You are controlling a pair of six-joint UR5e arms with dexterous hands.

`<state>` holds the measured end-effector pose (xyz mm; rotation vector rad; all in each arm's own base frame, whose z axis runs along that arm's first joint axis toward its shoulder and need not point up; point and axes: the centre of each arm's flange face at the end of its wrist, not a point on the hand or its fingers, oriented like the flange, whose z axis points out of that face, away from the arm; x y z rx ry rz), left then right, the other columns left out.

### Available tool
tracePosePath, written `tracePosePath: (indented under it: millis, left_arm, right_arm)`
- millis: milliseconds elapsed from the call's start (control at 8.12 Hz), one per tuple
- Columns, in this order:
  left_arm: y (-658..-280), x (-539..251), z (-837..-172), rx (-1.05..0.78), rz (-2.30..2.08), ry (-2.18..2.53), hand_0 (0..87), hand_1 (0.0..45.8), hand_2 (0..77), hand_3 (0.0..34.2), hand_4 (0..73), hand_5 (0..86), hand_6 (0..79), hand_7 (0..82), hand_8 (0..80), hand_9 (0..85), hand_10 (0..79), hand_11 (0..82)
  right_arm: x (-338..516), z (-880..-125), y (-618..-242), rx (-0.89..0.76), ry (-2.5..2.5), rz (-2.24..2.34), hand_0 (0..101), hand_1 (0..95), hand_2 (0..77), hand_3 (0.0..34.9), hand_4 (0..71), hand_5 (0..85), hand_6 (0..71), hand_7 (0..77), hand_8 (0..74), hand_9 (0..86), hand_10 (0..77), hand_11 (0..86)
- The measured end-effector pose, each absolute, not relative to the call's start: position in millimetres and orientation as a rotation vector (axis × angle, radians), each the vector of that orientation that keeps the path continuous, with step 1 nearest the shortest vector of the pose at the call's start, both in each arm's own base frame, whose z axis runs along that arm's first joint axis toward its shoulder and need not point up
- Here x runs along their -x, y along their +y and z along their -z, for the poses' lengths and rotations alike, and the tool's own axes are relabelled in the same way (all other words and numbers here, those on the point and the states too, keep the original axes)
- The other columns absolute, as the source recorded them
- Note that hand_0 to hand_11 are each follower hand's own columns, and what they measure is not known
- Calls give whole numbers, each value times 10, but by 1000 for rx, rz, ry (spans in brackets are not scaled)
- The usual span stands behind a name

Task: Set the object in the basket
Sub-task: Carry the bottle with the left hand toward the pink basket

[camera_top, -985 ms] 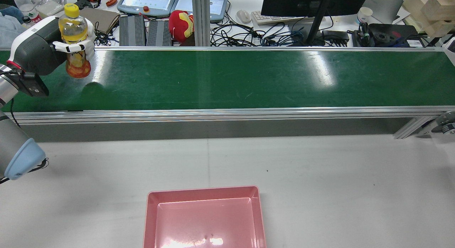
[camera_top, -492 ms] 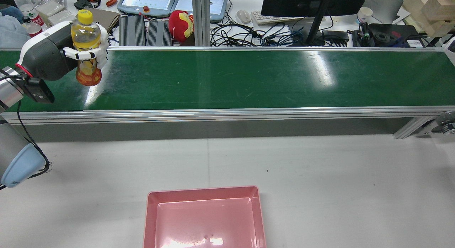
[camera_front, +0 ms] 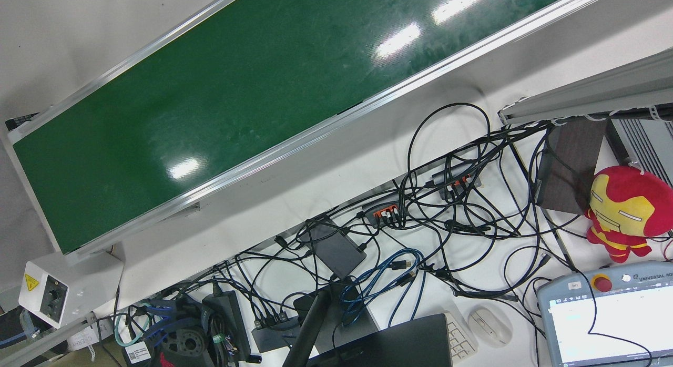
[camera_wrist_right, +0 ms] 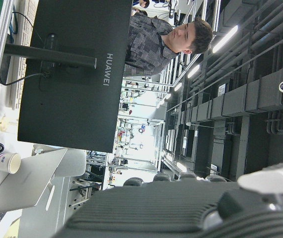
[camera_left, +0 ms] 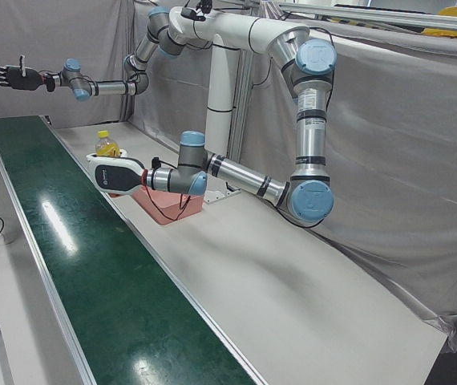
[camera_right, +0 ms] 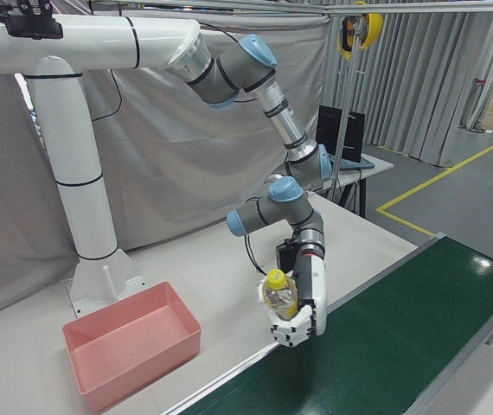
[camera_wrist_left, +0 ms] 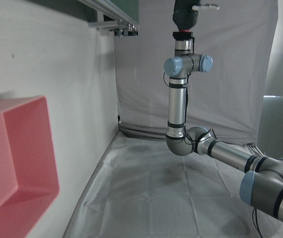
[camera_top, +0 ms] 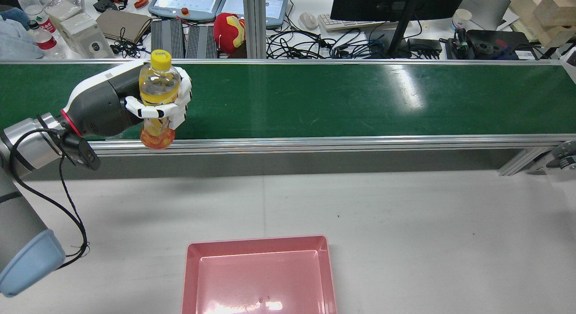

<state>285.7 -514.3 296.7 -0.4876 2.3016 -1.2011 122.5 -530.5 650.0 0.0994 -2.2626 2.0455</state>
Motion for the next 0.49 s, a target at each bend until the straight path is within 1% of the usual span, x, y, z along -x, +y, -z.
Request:
tracePosePath:
  millis: [369, 492]
  left_arm:
    - [-4118, -3875, -2652, 752, 1031, 2199, 496, 98, 507, 0, 436, 573, 627, 545, 698, 551, 556, 595]
    - [-3893, -4101, -2567, 786, 988, 2177, 496, 98, 507, 0, 442, 573, 627, 545, 698, 551, 556, 595]
  right_arm:
    - [-1224, -6507, -5304, -99, -2261, -2047, 3, 0, 5, 2, 0, 0, 0, 5, 0, 0, 0, 0]
    - [-1225, -6509, -5303, -99, -2261, -2047, 3, 0, 5, 2, 0, 0, 0, 5, 0, 0, 0, 0]
